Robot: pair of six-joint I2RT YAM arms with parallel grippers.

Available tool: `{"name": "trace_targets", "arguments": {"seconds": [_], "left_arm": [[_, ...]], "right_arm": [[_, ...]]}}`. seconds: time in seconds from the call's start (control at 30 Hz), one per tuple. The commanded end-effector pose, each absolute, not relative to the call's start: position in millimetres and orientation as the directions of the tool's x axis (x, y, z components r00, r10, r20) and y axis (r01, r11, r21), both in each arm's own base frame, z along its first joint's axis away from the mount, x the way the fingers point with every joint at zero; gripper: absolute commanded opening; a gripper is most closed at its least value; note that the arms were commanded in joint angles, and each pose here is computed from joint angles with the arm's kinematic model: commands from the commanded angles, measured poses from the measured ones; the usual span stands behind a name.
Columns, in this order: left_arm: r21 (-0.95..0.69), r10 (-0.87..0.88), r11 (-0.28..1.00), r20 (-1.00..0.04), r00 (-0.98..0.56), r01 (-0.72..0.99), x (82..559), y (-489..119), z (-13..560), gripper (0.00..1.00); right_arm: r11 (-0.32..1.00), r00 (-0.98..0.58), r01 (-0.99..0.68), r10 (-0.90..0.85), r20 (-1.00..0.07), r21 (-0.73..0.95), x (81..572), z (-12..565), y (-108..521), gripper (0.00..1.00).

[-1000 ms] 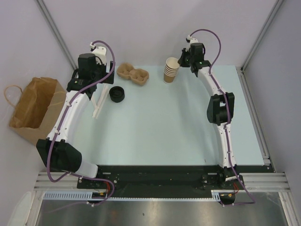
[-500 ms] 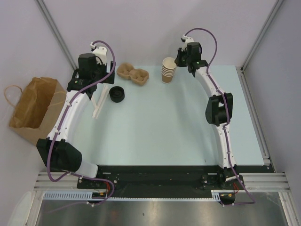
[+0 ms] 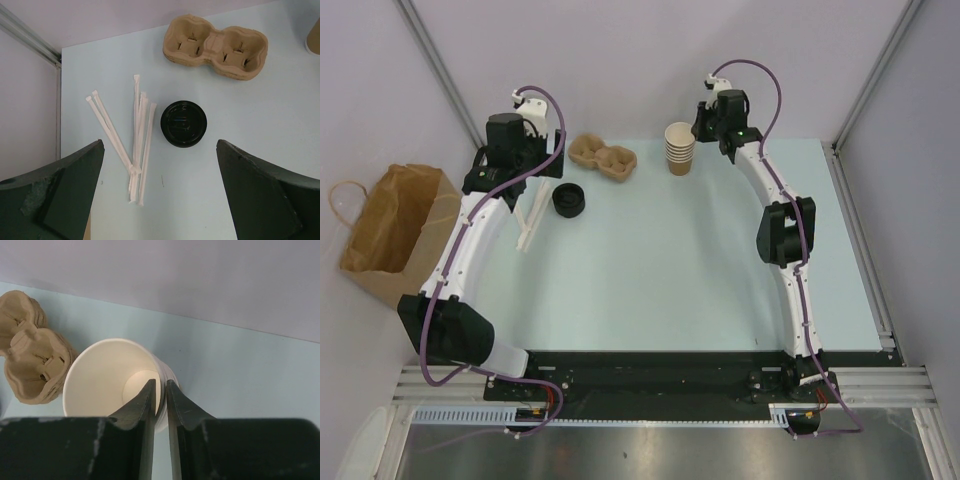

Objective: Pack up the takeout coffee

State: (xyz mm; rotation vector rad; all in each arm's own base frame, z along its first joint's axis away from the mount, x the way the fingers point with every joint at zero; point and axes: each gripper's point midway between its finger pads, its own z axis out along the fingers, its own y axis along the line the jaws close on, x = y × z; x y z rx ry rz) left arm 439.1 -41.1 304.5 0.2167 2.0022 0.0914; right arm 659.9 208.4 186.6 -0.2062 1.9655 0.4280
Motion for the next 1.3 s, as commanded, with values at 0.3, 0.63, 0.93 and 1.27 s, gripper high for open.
{"name": "trace_targets", "arguments": {"seconds": [0.3,0.63,0.93,1.27], "left_arm": [[0.171,0.205,0.977,-0.906,-0.37,0.124,440.5,-44.7,317.3,1.0],[0.174,0.21,0.976,-0.906,-0.369,0.129,443.8,-45.6,317.3,0.99],[0.147,0.204,0.973,-0.906,-0.37,0.177,450.0,-56.2,315.3,1.0],[0.088,0.171,0.97,-0.911,-0.376,0.228,459.8,-71.7,314.4,1.0]], "right_arm": [[0.926,-0.303,-0.335,0.071,-0.95,0.176,660.5,247.8,204.2,0.23],[0.927,-0.291,-0.329,0.082,-0.953,0.181,660.8,256.0,202.7,0.0],[0.897,-0.334,-0.343,0.161,-0.929,0.279,645.9,276.2,203.2,0.0],[0.881,-0.373,-0.345,0.19,-0.908,0.325,636.0,280.7,205.4,0.0]]}}
